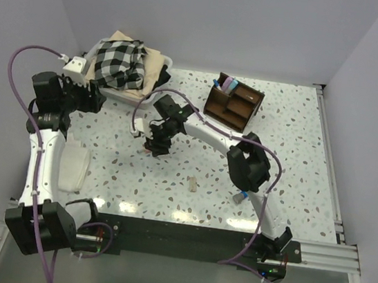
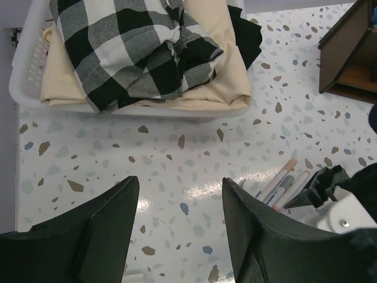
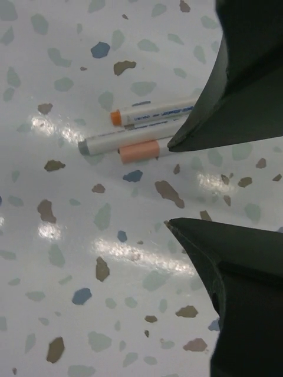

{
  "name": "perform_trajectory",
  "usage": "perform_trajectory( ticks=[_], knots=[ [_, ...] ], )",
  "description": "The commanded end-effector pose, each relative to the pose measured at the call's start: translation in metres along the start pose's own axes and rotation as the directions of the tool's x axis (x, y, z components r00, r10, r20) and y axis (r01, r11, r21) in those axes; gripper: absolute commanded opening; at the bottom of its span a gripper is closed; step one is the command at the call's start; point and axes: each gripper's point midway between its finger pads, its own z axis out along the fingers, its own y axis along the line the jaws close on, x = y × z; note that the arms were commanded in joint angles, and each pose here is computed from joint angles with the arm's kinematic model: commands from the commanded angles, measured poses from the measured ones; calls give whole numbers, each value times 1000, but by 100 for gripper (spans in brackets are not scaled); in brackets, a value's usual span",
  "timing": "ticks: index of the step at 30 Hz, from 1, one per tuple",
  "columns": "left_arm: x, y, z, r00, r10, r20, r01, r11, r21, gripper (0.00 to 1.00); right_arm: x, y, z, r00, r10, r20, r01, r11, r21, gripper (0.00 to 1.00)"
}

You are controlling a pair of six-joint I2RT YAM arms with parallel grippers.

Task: Sort the stationery into containers
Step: Pick up the pen from the center of the board.

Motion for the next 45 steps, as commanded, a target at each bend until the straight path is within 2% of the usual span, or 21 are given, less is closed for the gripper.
perform_trajectory(
  ticks=[1, 9, 18, 31, 37, 43, 45],
  knots=[
    [-7, -4, -8, 999, 20, 42, -21, 1000, 4, 64, -10, -27, 3, 1000, 7, 14, -8, 999, 36, 49],
    [4, -7, -9, 999, 41, 23, -41, 999, 16, 64, -9, -27, 12, 1000, -29, -2, 29, 999, 28, 37],
    [4, -6, -7, 999, 42, 33, -43, 999, 12, 65, 10, -18, 23, 998, -30, -64, 30, 1000, -3, 40],
    [5, -5, 0, 999, 25, 37, -26, 999, 27, 65, 15, -28, 33, 997, -8, -76, 11, 999, 31, 47],
    [4, -6, 1, 999, 28, 42, -29, 999, 31, 65, 27, -22, 42, 991, -9, -130, 10, 1000, 5, 51],
    [1, -7, -1, 998, 41, 47, -42, 998, 36, 65, 56, 5, 53, 969, -36, -243, 13, 996, -92, 44],
    [1, -7, -2, 998, 42, 47, -44, 998, 34, 65, 62, 14, 52, 962, -35, -270, 2, 993, -120, 36]
  ],
)
